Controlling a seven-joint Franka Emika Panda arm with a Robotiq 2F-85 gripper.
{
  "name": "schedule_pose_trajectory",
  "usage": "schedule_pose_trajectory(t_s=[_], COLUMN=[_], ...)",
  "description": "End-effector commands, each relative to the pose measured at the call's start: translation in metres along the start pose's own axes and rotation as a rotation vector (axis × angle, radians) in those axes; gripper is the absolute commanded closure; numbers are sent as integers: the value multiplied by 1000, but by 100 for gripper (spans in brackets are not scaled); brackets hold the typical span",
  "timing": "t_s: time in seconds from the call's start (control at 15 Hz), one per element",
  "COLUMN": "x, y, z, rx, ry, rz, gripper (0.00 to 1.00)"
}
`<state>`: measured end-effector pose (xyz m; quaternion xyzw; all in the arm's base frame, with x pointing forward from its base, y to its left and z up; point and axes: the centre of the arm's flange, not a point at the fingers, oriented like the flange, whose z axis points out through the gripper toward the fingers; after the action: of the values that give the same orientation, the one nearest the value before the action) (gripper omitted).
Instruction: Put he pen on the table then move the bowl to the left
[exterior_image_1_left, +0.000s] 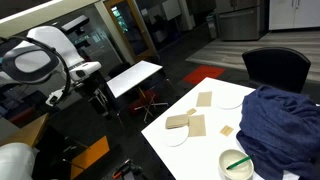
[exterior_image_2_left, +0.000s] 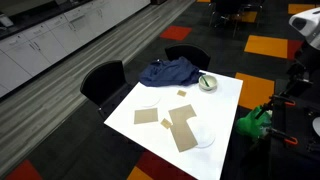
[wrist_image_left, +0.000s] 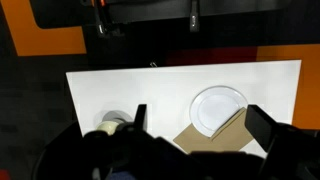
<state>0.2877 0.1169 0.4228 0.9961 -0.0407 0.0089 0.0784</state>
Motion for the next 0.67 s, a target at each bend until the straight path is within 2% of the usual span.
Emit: schedule_pose_trajectory(t_s=[0.0, 0.6], x=[0, 8], y=[0, 2], z=[0, -3], rx=[0, 1], ry=[0, 24], rz=[0, 24], gripper=[0, 0])
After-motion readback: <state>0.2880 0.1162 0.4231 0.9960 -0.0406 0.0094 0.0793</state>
